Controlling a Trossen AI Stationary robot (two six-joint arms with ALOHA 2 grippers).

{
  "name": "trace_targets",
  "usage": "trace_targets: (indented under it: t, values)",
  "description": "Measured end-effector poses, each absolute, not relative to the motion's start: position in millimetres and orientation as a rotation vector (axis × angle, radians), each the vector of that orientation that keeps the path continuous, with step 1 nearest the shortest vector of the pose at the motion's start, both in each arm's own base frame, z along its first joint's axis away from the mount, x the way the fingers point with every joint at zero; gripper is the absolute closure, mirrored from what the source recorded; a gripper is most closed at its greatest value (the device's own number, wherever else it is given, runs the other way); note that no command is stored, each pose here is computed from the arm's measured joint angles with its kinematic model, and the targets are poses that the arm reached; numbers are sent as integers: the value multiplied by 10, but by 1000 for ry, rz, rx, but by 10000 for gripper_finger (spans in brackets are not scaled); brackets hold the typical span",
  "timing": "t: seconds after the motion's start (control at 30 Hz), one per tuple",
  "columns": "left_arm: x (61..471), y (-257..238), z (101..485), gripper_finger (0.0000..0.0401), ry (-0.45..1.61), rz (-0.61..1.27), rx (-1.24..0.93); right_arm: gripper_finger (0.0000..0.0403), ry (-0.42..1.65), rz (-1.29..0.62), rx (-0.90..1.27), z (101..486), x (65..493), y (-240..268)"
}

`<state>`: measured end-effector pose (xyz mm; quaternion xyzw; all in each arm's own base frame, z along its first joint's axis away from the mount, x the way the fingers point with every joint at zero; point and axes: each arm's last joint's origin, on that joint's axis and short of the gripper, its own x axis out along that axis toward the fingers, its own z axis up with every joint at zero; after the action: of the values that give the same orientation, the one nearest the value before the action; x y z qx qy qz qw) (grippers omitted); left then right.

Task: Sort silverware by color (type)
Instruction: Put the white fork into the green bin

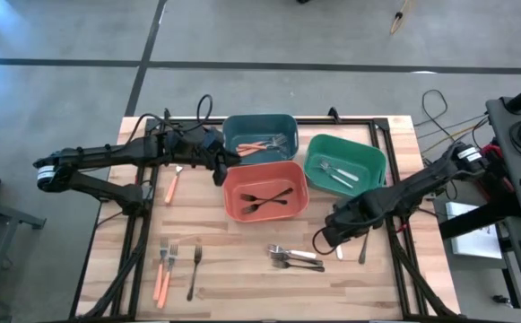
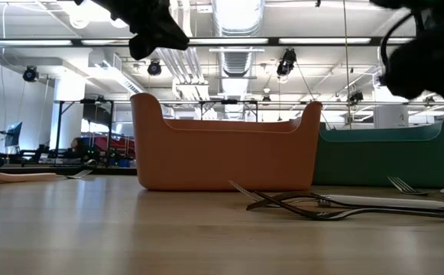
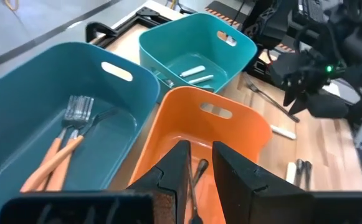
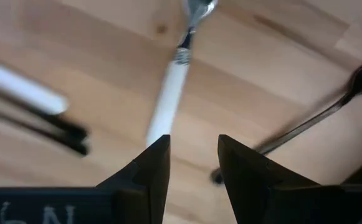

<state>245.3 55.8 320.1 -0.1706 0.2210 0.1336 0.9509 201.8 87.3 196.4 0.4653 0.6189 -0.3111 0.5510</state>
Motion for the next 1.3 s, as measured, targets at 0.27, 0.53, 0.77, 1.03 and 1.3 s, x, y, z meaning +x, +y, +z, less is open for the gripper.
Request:
trace_targets:
  t: [0.27, 0.53, 0.77, 1.03, 1.3]
  values:
    - [2452, 564, 3201, 345, 450, 280, -324, 278, 1467, -799, 1006, 1678, 2150, 907]
    - [2452, 564, 3201, 345, 450, 280, -324, 278, 1447, -814, 959, 1500, 2258, 932]
    - [2452, 562, 3201, 345, 451, 280, -323, 278, 1431, -802, 944, 1427, 2311, 947]
    - [2452, 562, 3201, 345, 451, 280, -323, 278, 1416, -771, 905, 1392, 2311, 940]
    - [2452, 562, 3201, 345, 451, 279, -320, 278, 1409, -751, 893, 1333, 2279, 927]
